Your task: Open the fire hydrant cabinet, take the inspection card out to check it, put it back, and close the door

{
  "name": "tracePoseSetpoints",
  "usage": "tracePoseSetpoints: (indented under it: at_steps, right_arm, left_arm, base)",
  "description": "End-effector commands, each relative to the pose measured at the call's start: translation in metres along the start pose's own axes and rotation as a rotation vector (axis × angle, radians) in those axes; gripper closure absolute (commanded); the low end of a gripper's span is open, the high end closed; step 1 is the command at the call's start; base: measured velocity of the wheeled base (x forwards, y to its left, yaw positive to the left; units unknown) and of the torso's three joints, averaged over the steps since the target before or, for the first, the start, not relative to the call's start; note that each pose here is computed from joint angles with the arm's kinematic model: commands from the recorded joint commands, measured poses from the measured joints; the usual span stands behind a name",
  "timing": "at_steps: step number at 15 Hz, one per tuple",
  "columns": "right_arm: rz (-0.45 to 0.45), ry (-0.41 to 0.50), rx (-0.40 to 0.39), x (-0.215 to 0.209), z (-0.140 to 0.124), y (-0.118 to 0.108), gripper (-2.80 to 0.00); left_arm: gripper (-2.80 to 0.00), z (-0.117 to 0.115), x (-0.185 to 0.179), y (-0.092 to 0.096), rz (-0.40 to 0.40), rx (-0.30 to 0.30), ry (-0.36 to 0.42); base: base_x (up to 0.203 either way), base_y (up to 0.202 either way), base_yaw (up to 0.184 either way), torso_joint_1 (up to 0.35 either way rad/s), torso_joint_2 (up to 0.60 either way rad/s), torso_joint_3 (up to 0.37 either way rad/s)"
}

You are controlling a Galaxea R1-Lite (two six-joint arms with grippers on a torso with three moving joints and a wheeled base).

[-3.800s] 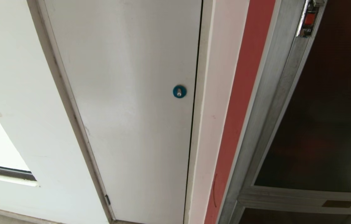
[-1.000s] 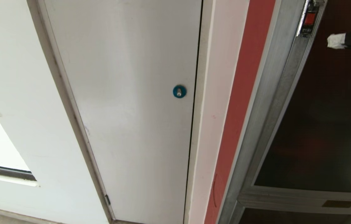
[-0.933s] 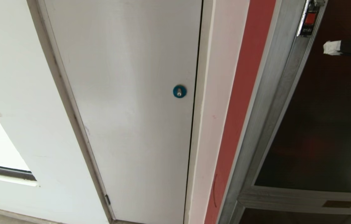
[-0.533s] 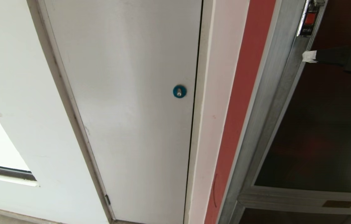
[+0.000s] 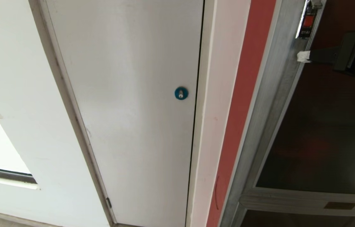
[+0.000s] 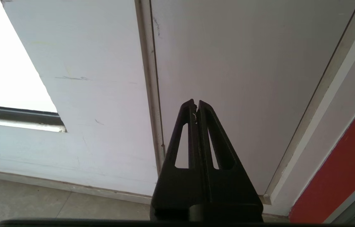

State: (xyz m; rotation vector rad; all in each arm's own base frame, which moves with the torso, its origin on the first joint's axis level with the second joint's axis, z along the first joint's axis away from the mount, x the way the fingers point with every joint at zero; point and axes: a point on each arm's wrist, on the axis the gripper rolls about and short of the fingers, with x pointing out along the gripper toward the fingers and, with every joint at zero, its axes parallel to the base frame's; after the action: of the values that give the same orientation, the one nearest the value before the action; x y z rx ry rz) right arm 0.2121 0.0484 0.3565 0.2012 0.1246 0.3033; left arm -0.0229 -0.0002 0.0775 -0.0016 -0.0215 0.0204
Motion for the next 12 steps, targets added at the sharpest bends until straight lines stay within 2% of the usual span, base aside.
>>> tracePoseSetpoints:
  at_steps: [1,8,12]
  right_arm:
    - [-0.015,0.010,0.003,0.007,-0.002,-0.003,0.00]
    - [-0.013,0.005,0.003,0.003,-0.002,-0.002,0.00]
    - [0.001,-0.015,-0.001,-0.017,-0.002,0.002,0.00]
  left_arm:
    - [0.00,-0.002,0.000,0.000,0.001,0.000,0.005]
    - [0.00,-0.002,0.000,0.000,0.001,0.000,0.006]
    - [0.00,-0.002,0.000,0.000,0.001,0.000,0.005]
  base:
    - [0.000,0.000,0.000,0.000,0.00,0.000]
    - [0.000,0.000,0.000,0.000,0.00,0.000]
    - [0.000,0.000,0.000,0.000,0.00,0.000]
